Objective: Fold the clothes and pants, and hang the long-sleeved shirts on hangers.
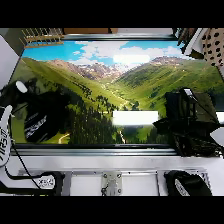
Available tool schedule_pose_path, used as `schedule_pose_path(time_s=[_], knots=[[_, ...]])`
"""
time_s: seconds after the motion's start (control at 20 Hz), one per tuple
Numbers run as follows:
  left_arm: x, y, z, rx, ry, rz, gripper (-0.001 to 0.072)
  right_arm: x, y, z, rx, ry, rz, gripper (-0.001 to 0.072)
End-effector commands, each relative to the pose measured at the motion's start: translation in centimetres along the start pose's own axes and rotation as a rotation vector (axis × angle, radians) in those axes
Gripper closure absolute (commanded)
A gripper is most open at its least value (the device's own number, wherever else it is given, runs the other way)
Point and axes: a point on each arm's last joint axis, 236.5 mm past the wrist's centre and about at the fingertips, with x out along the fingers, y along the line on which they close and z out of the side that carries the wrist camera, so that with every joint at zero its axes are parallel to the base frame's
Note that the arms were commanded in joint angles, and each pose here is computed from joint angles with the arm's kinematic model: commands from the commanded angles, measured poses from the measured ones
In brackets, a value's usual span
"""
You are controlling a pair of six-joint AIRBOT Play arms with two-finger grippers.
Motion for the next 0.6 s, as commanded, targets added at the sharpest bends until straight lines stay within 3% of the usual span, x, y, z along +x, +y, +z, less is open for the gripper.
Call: schedule_pose_path(time_s=[0.0,0.15,0.3,0.35,0.4,0.45,0.55], knots=[[-7.0,-12.6,2.1,0.239,-0.181,-0.148,0.0701,-1.3,-4.1,2.3,-0.095,-0.075,-0.195,0.0699],[-10.3,-24.5,-0.7,0.488,-0.281,-0.269,0.0701,-3.5,-7.2,4.4,-0.186,-0.125,-0.363,0.0699],[-10.8,-33.2,-4.5,0.681,-0.364,-0.351,0.07,-4.2,-8.2,4.9,-0.212,-0.134,-0.416,0.0699],[-10.4,-35.2,-5.6,0.73,-0.376,-0.364,0.0604,-4.2,-8.2,4.9,-0.212,-0.134,-0.415,0.0699],[-9.9,-36.3,-6.3,0.769,-0.387,-0.358,0.0255,-4.1,-8.1,4.9,-0.212,-0.134,-0.414,0.0699],[-9.3,-36.8,-6.7,0.785,-0.388,-0.345,0.0073,-4.1,-8.1,4.9,-0.211,-0.134,-0.411,0.0697],[-8.0,-36.4,-6.6,0.763,-0.355,-0.331,0.0075,-4.1,-8.1,4.9,-0.211,-0.133,-0.411,0.0696]])
